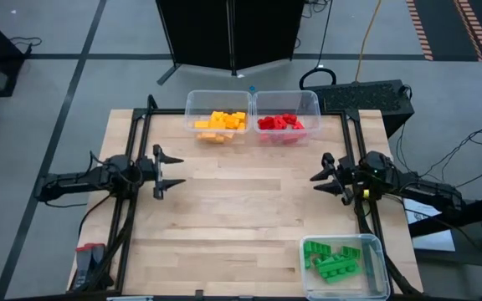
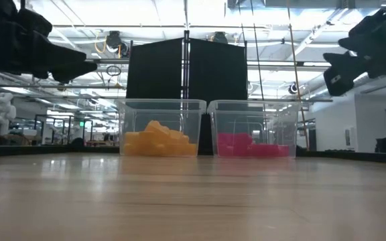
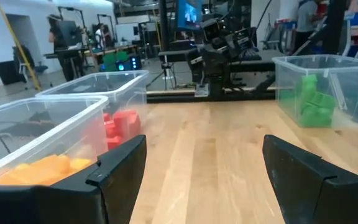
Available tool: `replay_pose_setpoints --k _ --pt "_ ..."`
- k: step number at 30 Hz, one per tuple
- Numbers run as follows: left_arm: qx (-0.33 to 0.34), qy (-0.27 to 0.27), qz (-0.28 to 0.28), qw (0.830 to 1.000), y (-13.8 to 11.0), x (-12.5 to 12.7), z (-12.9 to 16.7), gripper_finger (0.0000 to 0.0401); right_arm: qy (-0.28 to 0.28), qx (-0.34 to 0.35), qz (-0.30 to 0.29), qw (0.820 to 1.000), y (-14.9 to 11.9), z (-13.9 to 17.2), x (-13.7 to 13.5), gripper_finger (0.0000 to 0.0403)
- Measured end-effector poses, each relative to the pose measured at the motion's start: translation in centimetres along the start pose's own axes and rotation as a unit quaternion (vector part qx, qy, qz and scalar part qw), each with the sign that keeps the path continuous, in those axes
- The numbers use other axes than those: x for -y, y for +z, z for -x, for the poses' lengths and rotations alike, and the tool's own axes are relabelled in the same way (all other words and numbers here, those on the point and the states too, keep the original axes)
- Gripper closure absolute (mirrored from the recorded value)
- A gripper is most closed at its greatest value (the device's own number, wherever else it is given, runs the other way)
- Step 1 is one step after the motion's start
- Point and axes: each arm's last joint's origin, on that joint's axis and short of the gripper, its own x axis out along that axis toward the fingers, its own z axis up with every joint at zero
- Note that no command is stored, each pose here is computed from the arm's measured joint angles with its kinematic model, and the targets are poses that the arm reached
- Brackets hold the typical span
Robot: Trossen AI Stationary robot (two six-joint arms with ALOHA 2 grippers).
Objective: Sort blocks
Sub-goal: Return to Home Position
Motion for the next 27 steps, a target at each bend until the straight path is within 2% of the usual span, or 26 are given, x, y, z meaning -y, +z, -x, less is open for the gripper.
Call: replay_pose_setpoints --k 3,6,8,14,17,21,27 --pt "0.000 0.002 0.011 1.000 0.0 -0.1 0.0 0.0114 -0.007 0.005 -0.027 1.000 -0.1 -0.2 -0.3 0.0259" --pt "0.004 -0.023 0.013 1.000 0.0 0.1 0.0 0.0114 0.008 0.016 -0.026 1.000 0.0 -0.4 -0.9 0.0259" --pt "0.008 -0.040 0.013 0.999 0.1 0.2 0.0 0.0114 0.001 0.019 -0.012 1.000 -0.1 -0.5 -1.3 0.0259" --pt "0.009 -0.042 0.013 0.999 0.1 0.2 0.0 0.0114 -0.086 0.034 0.041 0.995 -0.5 -0.7 -1.6 0.0259" --pt "0.009 -0.042 0.013 0.999 0.1 0.2 0.0 0.0114 -0.090 0.030 0.084 0.992 -0.5 -0.8 -1.7 0.0259" --pt "0.010 -0.042 -0.001 0.999 0.1 0.2 0.0 0.0114 -0.104 0.002 0.098 0.990 -1.1 -0.8 -1.6 0.0259" --pt "0.002 -0.046 0.001 0.999 0.0 0.2 -0.1 0.0114 -0.102 0.001 0.137 0.985 -1.0 -0.7 -1.6 0.0259"
